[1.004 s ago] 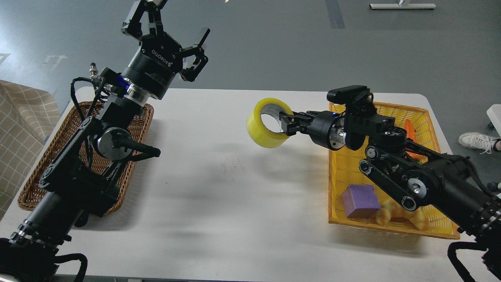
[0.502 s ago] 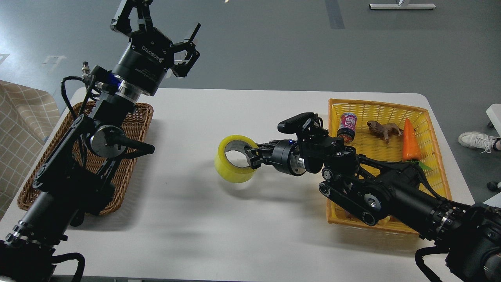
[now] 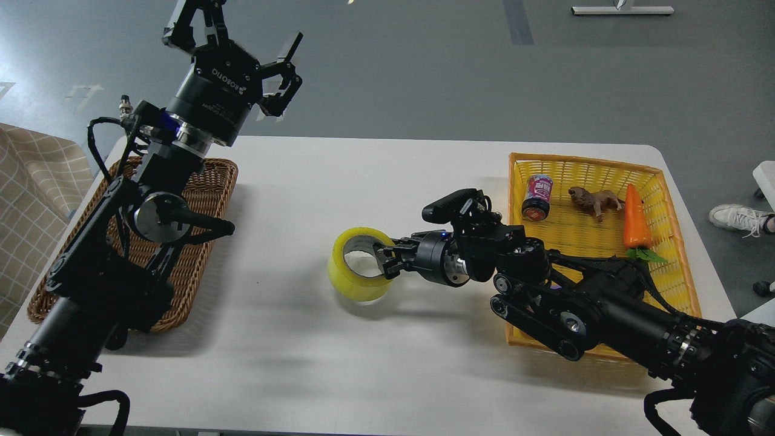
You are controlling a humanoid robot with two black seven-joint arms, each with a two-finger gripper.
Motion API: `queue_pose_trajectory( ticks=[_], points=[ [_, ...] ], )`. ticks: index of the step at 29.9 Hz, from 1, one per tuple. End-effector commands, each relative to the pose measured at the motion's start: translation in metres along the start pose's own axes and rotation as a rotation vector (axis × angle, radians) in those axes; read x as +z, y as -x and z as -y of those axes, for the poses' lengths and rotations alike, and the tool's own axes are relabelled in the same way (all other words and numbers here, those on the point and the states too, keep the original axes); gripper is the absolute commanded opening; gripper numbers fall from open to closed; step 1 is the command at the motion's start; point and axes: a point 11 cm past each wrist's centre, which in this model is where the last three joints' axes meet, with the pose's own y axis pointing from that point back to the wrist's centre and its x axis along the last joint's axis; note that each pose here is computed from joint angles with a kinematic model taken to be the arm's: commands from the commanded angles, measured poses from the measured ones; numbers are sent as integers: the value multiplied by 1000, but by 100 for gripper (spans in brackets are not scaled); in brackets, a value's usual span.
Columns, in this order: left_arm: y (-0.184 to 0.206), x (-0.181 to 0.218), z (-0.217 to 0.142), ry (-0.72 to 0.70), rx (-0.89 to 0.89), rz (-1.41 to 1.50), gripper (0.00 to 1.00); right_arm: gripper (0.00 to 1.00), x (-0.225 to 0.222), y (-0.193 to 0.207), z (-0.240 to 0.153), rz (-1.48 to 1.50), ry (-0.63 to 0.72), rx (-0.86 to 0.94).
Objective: Place and transfer tape with both arms
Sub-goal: 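Lift the tape out of the tray and lower it onto the table center, then open the right gripper and withdraw the right arm upward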
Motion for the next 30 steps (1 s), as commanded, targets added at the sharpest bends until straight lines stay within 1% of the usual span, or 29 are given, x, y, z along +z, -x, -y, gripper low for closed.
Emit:
queue_pose_trajectory(
  ticks=[1,2,3,4,5,6,8,10,12,17,22,23,26,27,29,30],
  points=[
    [0,0,-1,-4,3,0,98,30,3,-1,-1,2,8,20],
    [0,0,-1,-4,3,0,98,33,3,-1,-1,3,10,30],
    [-1,0,-1,-1,10,2,98,39,5,-3,-1,5,15,53],
    [-1,0,-1,-1,15,3,98,51,6,-3,-1,6,19,72],
    [-2,0,-1,-1,18,4,98,60,6,-4,-1,7,19,82],
    [-2,0,0,-1,20,4,98,71,6,-3,-1,12,19,96],
    [-1,1,0,0,19,4,98,75,7,-1,-1,18,19,108],
    [-1,1,0,0,19,4,98,84,7,-1,-1,23,19,132],
    [-1,1,0,1,19,4,98,89,7,3,-1,34,20,146],
    [-1,1,0,1,22,5,98,92,7,0,-2,45,22,197],
    [-2,1,0,4,32,6,98,94,11,-24,-7,67,32,262],
    [-3,1,0,4,33,6,98,94,13,-37,-11,85,33,299],
    [-6,5,-2,-4,41,25,98,99,9,-77,-26,130,4,417],
    [-7,5,-2,-4,41,25,98,99,9,-78,-26,131,4,418],
    [-12,12,-3,-18,48,68,98,99,9,-116,-50,189,-25,550],
    [-14,14,-4,-21,57,81,98,100,9,-124,-58,205,-33,583]
  ],
)
